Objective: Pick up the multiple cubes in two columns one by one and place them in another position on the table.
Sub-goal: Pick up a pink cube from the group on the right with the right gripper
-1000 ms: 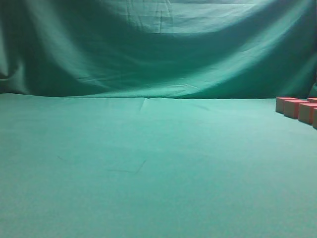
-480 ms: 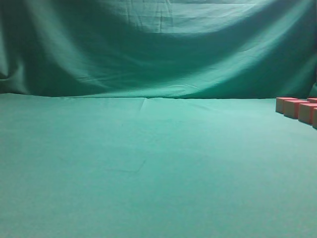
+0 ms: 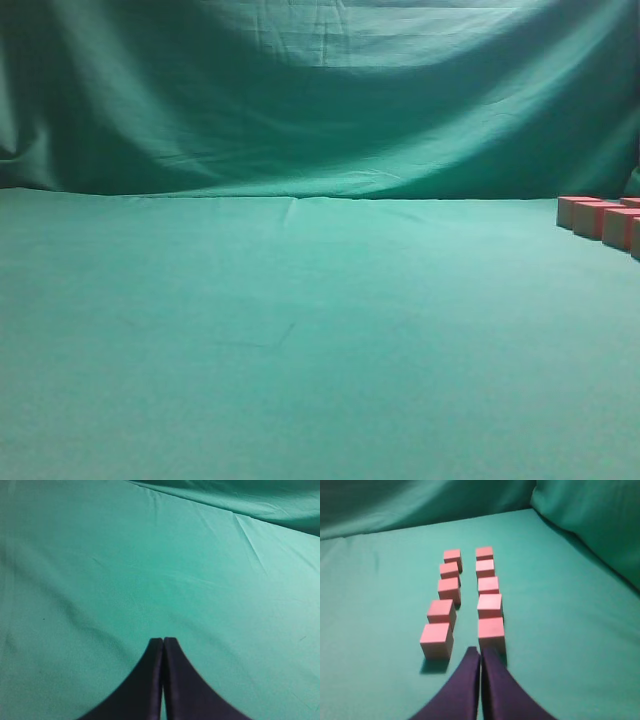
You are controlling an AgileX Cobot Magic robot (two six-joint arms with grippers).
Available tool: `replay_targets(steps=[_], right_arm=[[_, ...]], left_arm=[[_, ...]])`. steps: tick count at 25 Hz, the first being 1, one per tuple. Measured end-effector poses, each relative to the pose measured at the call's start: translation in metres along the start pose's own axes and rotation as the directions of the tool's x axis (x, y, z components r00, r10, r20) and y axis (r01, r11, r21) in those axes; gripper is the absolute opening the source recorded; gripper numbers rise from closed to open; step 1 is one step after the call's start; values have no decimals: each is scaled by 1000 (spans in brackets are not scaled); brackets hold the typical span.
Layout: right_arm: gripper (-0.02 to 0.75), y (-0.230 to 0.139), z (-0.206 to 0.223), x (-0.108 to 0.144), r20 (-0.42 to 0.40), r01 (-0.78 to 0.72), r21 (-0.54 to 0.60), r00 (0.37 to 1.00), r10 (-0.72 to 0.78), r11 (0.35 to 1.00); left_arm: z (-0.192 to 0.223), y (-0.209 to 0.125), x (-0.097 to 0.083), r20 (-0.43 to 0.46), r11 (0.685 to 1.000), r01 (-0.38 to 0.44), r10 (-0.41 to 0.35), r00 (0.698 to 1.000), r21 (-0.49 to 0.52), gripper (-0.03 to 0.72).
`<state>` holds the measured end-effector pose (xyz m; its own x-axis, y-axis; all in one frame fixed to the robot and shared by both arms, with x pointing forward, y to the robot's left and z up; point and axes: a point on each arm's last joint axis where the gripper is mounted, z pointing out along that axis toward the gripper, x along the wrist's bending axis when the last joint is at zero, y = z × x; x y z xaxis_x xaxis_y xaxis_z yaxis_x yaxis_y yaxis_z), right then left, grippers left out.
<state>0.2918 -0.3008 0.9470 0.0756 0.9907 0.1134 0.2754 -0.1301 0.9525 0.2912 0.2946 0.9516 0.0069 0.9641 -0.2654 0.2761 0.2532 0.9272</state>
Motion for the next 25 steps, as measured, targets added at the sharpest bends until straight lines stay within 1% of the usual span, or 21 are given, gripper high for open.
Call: replay_targets(steps=[1, 3, 4, 6, 9, 10, 11, 12, 13, 14, 17, 18, 20, 22, 25], right_arm=[[0, 3, 0, 0, -4, 0, -32, 1000, 0, 999], [0, 12, -1, 1, -16, -4, -138, 1000, 1, 990], [0, 19, -2, 2, -26, -7, -217, 1000, 1, 976], [0, 29, -5, 3, -40, -13, -327, 999, -1, 945], [0, 47, -13, 5, -69, -35, -518, 998, -1, 855], [0, 55, -19, 6, -88, -54, -601, 996, 1, 797], [0, 60, -23, 7, -103, -68, -662, 995, 0, 747], [0, 63, -26, 7, -111, -76, -694, 994, -1, 716], [0, 65, -28, 8, -114, -80, -707, 993, -2, 702], [0, 67, -28, 8, -115, -82, -700, 993, 1, 709], [0, 85, -37, 10, -108, -79, -641, 994, 12, 764], [0, 85, -37, 10, -108, -79, -641, 994, 12, 764], [0, 97, -45, 11, -102, -75, -599, 995, 18, 797], [0, 106, -49, 13, -110, -100, -548, 993, 47, 830], [0, 113, -45, 15, -160, -243, -386, 968, 195, 890]], left_arm=[[0, 0, 0, 0, 1000, 0, 0, 1000, 0, 0], [0, 0, 0, 0, 1000, 0, 0, 1000, 0, 0], [0, 0, 0, 0, 1000, 0, 0, 1000, 0, 0], [0, 0, 0, 0, 1000, 0, 0, 1000, 0, 0], [0, 0, 0, 0, 1000, 0, 0, 1000, 0, 0], [0, 0, 0, 0, 1000, 0, 0, 1000, 0, 0], [0, 0, 0, 0, 1000, 0, 0, 1000, 0, 0], [0, 0, 0, 0, 1000, 0, 0, 1000, 0, 0], [0, 0, 0, 0, 1000, 0, 0, 1000, 0, 0], [0, 0, 0, 0, 1000, 0, 0, 1000, 0, 0], [0, 0, 0, 0, 1000, 0, 0, 1000, 0, 0], [0, 0, 0, 0, 1000, 0, 0, 1000, 0, 0], [0, 0, 0, 0, 1000, 0, 0, 1000, 0, 0], [0, 0, 0, 0, 1000, 0, 0, 1000, 0, 0], [0, 0, 0, 0, 1000, 0, 0, 1000, 0, 0]])
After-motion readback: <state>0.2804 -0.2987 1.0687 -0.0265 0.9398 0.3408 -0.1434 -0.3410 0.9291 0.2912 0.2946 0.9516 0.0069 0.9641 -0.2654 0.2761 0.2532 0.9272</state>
